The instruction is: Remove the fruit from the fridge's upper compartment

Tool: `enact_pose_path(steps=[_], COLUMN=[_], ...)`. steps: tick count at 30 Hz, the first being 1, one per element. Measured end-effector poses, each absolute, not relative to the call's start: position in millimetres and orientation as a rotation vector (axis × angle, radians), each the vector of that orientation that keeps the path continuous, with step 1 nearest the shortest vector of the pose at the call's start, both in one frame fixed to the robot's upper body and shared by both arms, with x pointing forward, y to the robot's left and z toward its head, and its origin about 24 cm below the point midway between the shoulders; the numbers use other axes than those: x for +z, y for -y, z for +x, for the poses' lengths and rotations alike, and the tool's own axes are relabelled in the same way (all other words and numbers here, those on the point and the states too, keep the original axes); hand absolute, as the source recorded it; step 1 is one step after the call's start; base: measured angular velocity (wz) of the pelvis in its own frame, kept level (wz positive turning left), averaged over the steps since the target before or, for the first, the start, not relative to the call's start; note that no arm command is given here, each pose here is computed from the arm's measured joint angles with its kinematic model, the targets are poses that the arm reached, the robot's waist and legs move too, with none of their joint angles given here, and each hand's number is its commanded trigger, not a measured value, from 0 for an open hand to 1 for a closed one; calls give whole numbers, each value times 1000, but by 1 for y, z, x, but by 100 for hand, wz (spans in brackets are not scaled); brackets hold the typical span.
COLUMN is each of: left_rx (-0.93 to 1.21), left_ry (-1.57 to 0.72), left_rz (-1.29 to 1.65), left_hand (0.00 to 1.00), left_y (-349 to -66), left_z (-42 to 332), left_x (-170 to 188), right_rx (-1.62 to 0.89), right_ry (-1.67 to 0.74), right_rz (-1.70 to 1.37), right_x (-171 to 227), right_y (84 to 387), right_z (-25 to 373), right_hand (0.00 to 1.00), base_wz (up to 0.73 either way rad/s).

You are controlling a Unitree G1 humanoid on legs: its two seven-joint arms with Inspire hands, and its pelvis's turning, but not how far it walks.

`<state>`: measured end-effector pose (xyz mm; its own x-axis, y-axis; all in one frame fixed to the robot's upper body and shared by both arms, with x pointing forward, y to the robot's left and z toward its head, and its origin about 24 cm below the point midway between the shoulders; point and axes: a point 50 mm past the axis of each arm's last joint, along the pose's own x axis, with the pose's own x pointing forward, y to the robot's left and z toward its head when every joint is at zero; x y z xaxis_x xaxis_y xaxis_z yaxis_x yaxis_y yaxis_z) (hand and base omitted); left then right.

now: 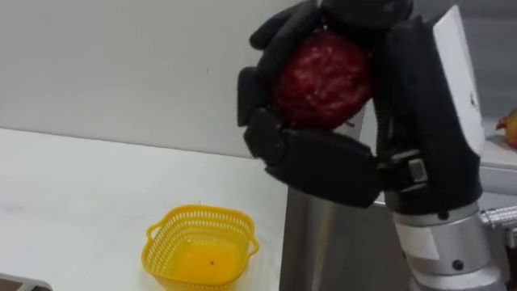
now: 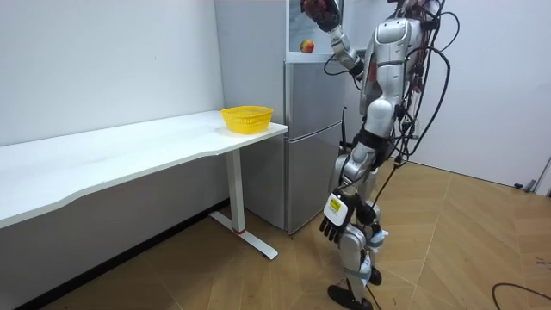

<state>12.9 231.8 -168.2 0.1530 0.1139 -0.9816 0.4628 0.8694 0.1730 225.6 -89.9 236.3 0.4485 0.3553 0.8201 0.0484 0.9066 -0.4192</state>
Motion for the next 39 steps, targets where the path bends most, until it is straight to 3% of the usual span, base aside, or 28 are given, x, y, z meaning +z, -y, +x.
enact_pose_path(steps=[10,21,28,39], left_rx=[-278,-272,-271,-271], left_ry=[-1412,-1414,-1426,-1444], left_rz=[496,489,496,508], left_hand=[0,0,0,0], left_y=[-235,-237,-240,-244], left_z=[20,21,19,18], left_x=[-167,-166,-165,-164], right_rx=[322,301,280,306], right_ry=[826,492,438,244], right_rz=[-564,-740,-822,-910], right_x=[197,145,136,90], right_y=[85,109,118,128], right_z=[263,310,316,325], right_hand=[100,100,100,100], base_wz=[10,8,9,8])
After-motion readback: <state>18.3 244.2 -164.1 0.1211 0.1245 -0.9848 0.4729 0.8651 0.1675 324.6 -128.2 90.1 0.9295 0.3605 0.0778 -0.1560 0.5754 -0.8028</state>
